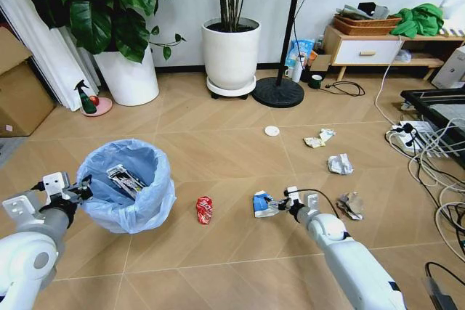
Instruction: Pick up the trash bin and place the garbage on the floor into it.
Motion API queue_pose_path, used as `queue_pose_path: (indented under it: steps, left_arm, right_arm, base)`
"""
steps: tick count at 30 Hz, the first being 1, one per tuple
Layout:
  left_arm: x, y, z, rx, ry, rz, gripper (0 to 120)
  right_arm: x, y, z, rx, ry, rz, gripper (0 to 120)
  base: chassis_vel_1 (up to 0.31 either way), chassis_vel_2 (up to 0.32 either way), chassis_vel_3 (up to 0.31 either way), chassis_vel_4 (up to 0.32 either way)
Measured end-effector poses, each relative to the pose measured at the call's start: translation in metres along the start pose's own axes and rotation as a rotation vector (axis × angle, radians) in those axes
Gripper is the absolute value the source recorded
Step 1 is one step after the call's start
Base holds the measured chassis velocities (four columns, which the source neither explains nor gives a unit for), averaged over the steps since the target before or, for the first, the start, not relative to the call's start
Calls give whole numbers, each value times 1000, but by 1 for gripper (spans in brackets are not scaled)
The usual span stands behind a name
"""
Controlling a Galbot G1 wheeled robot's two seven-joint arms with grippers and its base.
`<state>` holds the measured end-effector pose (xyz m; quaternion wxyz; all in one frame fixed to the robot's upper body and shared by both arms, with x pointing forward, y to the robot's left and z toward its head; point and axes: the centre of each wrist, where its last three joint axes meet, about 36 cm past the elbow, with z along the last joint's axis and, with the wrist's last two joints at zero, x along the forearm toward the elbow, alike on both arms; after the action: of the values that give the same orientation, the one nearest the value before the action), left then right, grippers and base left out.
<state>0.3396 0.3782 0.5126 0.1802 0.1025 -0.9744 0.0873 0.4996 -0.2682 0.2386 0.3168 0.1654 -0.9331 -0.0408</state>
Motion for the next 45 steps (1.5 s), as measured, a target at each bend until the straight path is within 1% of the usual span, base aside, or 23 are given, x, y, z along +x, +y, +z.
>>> queue_pose_path:
  steps: [10, 12, 13, 14, 16, 17, 20, 21, 23, 24, 25, 27, 28, 29, 32, 34, 35, 39, 45]
  left_arm:
    - [4, -4, -1, -4, -3, 12, 0]
    - [5, -5, -1, -5, -4, 14, 0]
    - [5, -5, -1, -5, -4, 14, 0]
    - [5, -5, -1, -5, -4, 14, 0]
    - [5, -5, -1, -5, -4, 15, 0]
    - [5, -5, -1, -5, -4, 15, 0]
    - [5, -6, -1, -5, -4, 17, 0]
    - [5, -6, -1, -5, -4, 17, 0]
    - [4, -7, -1, -5, -4, 21, 0]
    - [4, -7, -1, -5, -3, 21, 0]
    - [4, -7, -1, -5, -3, 21, 0]
    - [4, -8, -1, -5, -4, 24, 0]
    - [4, -8, -1, -5, -4, 24, 0]
    - [3, -8, -1, -5, -4, 25, 0]
    - [3, -8, -2, -8, -5, 26, 0]
    - [3, -8, -2, -8, -5, 25, 0]
    - [3, -7, -2, -9, -6, 24, 0]
    - [3, -7, -2, -8, -5, 25, 0]
    - [3, -8, -1, -7, -3, 30, 0]
  right_arm:
    - [-32, 3, -8, 18, 27, 41, 100]
    - [-39, 4, -13, 24, 30, 48, 94]
    - [-39, 4, -13, 24, 30, 48, 94]
    - [-41, 4, -14, 25, 33, 49, 90]
    - [-45, 2, -12, 35, 52, 64, 79]
    - [-45, 2, -12, 35, 52, 64, 79]
    - [-45, -2, -5, 43, 76, 71, 67]
    - [-45, -2, -5, 43, 76, 71, 67]
    - [-44, -5, 2, 44, 92, 71, 55]
    - [-44, -6, 3, 43, 94, 70, 52]
    - [-44, -6, 3, 43, 94, 70, 52]
    - [-43, -7, 6, 39, 99, 62, 42]
    - [-43, -7, 6, 39, 99, 62, 42]
    - [-43, -7, 8, 35, 102, 56, 34]
    - [-44, -6, 10, 30, 106, 48, 20]
    - [-44, -6, 11, 30, 107, 47, 19]
    - [-45, -5, 12, 29, 108, 48, 12]
    - [-45, -5, 14, 29, 106, 49, 1]
    - [-41, -5, 18, 29, 92, 57, 0]
  base:
    - [0, 0, 0, 0]
    - [0, 0, 0, 0]
    - [0, 0, 0, 0]
    - [0, 0, 0, 0]
    - [0, 0, 0, 0]
    - [0, 0, 0, 0]
    - [0, 0, 0, 0]
    - [0, 0, 0, 0]
    - [0, 0, 0, 0]
    - [0, 0, 0, 0]
    - [0, 0, 0, 0]
    - [0, 0, 0, 0]
    - [0, 0, 0, 0]
    - [0, 0, 0, 0]
    - [0, 0, 0, 0]
    - [0, 0, 0, 0]
    - [0, 0, 0, 0]
    - [0, 0, 0, 0]
    - [0, 0, 0, 0]
